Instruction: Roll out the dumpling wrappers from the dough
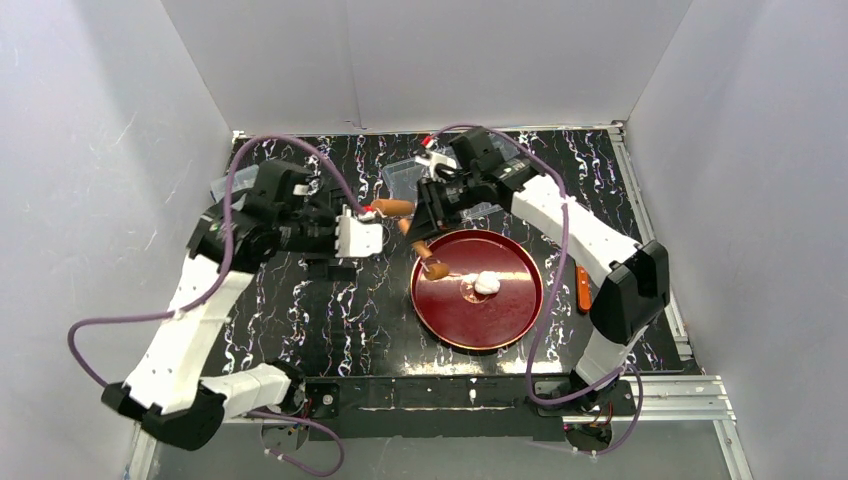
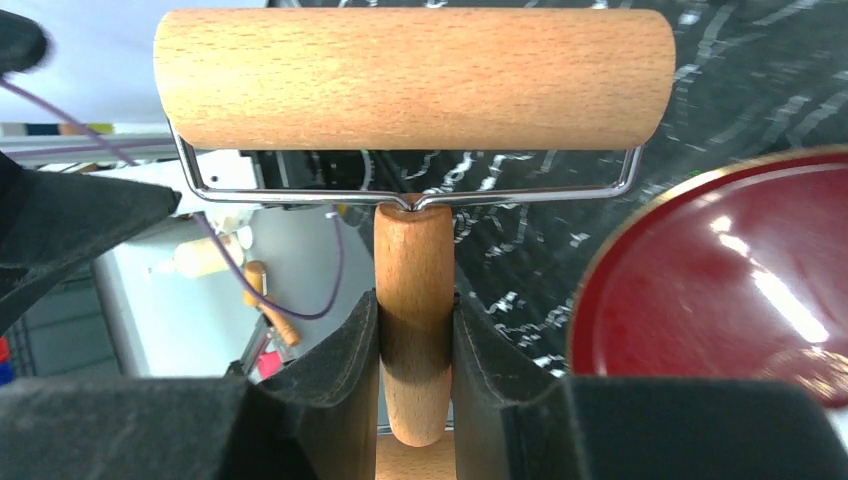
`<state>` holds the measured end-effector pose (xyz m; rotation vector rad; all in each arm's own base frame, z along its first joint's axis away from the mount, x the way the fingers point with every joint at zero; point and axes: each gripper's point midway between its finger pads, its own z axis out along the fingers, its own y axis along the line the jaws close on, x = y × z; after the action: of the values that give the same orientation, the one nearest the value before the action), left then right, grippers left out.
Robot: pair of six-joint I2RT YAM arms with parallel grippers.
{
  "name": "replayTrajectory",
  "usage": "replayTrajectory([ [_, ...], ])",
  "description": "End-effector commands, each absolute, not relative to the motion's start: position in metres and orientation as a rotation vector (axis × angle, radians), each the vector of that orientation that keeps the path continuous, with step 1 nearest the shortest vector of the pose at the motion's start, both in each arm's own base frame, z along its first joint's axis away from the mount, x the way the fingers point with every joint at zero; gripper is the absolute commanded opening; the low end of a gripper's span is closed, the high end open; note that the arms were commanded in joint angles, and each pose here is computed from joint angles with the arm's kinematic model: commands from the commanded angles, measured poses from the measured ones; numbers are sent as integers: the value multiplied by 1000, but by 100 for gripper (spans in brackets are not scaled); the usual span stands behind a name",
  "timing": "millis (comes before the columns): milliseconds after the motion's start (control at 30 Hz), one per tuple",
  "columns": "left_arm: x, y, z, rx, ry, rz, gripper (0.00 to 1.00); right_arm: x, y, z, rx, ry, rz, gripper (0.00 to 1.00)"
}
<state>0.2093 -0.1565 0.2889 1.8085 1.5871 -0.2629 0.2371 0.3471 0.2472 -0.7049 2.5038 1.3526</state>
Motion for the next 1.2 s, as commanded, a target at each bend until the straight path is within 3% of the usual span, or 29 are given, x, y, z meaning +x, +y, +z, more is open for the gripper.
replayTrajectory([
  [0, 196, -118, 312, 2043, 1298, 63, 99, 221, 392, 287, -753, 2374, 1553, 1],
  [200, 174, -157, 304, 2136, 599, 161, 99, 195, 423, 305, -851, 2277, 1638, 1],
  [567, 209, -189, 294, 2221, 768, 108, 100, 176, 423, 319, -918, 2197, 1674, 1],
  [800, 230, -188, 292, 2218, 959, 112, 91, 170, 416, 332, -936, 2130, 1680, 1],
  [900, 234, -190, 294, 2229, 965, 116, 86, 166, 414, 337, -950, 2106, 1706, 1],
  [1167, 219, -199, 335, 2045, 896, -32, 87, 153, 402, 349, -917, 2034, 1845, 1],
])
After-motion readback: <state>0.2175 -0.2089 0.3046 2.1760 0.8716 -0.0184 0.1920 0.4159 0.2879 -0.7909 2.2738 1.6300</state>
